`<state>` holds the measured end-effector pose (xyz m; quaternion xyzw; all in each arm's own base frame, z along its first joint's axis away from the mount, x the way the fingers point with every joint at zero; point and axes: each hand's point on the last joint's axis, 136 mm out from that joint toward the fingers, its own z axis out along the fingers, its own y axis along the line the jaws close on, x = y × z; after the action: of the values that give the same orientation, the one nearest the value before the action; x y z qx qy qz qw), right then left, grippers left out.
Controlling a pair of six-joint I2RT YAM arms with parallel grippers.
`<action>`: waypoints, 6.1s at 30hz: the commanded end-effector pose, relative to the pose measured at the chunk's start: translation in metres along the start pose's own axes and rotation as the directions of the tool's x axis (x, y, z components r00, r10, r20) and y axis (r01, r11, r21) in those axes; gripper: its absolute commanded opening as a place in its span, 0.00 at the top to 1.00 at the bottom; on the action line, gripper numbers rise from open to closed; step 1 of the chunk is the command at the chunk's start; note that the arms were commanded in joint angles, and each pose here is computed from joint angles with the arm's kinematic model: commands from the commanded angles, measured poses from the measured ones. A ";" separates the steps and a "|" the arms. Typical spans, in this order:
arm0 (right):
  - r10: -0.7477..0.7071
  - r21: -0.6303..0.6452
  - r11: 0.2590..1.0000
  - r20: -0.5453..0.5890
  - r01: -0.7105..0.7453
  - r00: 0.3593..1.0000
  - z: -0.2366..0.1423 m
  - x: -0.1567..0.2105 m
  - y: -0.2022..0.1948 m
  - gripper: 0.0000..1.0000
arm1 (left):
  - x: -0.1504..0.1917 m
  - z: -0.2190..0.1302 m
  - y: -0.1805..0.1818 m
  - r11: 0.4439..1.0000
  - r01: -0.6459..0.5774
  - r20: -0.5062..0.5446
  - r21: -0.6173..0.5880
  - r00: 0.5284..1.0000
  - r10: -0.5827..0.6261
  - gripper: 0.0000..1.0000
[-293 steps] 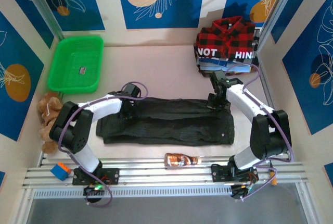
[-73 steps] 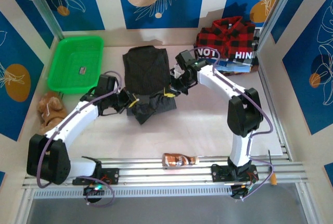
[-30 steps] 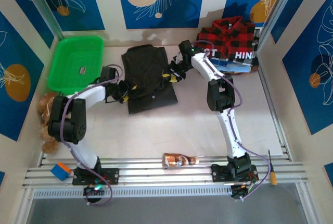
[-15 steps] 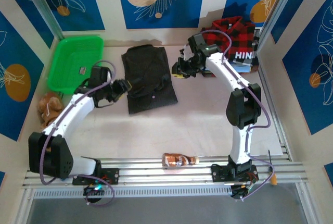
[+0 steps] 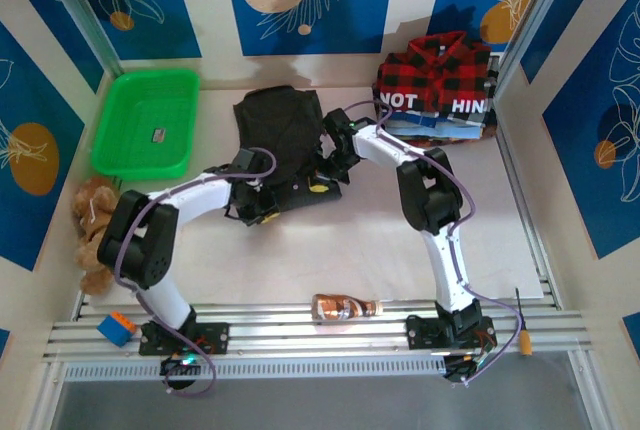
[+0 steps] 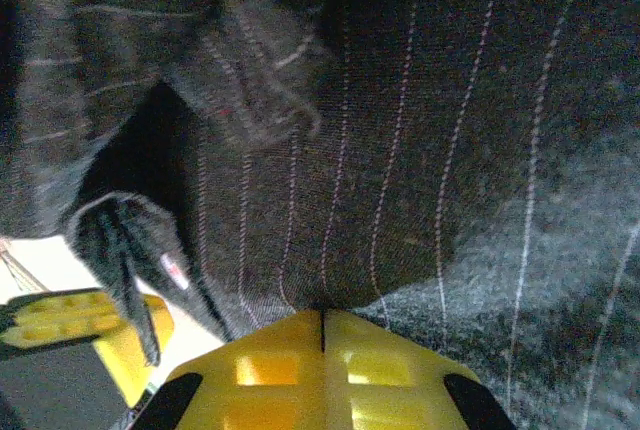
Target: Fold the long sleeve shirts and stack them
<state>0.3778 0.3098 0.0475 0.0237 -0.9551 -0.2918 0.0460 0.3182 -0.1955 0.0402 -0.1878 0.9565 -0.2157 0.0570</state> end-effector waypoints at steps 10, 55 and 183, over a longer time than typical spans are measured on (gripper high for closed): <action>0.041 0.020 0.999 -0.012 -0.040 0.999 0.020 -0.003 -0.013 0.98 | -0.096 0.000 -0.066 0.989 0.052 0.185 0.136 0.980 -0.077 0.83; 0.228 0.088 0.969 0.026 -0.229 0.973 0.019 0.034 -0.027 0.65 | -0.042 -0.011 0.043 0.991 0.114 0.258 -0.071 0.962 -0.092 0.25; 0.201 0.052 0.976 0.139 -0.210 0.970 -0.043 0.027 -0.035 0.94 | -0.035 -0.166 0.016 0.266 -0.561 -0.161 -0.784 0.598 0.786 0.97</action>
<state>0.3583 0.2616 0.0527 -0.1038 -0.9636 -0.2451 0.0262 0.3162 -0.0856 0.1737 0.2267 0.9108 0.2996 0.1711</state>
